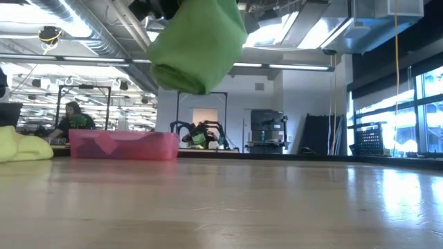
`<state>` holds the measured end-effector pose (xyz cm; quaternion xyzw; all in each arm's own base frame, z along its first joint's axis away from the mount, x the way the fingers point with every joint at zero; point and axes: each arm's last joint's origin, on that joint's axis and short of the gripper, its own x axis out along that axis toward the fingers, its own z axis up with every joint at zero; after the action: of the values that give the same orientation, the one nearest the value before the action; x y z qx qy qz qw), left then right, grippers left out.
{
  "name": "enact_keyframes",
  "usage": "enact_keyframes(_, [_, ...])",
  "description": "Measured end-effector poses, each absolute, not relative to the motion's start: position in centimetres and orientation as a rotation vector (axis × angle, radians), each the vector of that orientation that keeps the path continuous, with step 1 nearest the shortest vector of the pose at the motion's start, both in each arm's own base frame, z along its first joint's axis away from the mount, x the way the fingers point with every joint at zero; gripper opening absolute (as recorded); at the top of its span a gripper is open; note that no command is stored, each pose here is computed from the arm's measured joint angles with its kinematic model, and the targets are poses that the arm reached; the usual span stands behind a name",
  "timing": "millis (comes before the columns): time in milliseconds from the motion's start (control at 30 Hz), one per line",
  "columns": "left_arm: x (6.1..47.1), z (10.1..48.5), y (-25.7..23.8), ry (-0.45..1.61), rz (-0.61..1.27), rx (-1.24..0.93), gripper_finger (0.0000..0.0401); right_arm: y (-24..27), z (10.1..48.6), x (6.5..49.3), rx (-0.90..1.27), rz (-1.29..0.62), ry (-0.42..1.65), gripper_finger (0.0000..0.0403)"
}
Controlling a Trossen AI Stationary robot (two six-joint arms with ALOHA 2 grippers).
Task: Fold microfiber towels
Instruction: Stack the folded green microfiber towel on top of the folded light green microfiber towel in the pink bin
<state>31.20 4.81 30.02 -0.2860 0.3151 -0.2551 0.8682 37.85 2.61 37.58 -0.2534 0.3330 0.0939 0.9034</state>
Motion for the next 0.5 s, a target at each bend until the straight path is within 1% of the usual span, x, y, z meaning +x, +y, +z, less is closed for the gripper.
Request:
enact_keyframes(67, [31.15, 30.03, 4.86, 0.664, -0.500, -0.596, 0.0256, 2.63, 37.46, 37.75, -0.524, 0.199, 0.704, 0.0007])
enact_keyframes(167, [31.14, 29.97, 4.94, 0.668, -0.464, -0.590, 0.0210, 2.64, 37.33, 37.63, -0.524, 0.204, 0.722, 0.0007])
enact_keyframes(300, [31.11, 29.88, 4.99, 0.673, -0.444, -0.577, 0.0132, 2.62, 37.33, 37.63, -0.523, 0.203, 0.722, 0.0007])
enact_keyframes(433, [30.78, 29.49, 5.09, 0.713, -0.433, -0.565, 0.0037, 2.40, 37.23, 37.56, -0.501, 0.194, 0.738, 0.0007])
enact_keyframes(467, [30.66, 29.37, 5.20, 0.724, -0.430, -0.564, 0.0019, 2.29, 37.18, 37.53, -0.492, 0.190, 0.745, 0.0007])
enact_keyframes(500, [30.52, 29.27, 5.32, 0.736, -0.423, -0.565, 0.0011, 2.22, 37.12, 37.50, -0.475, 0.185, 0.753, 0.0008])
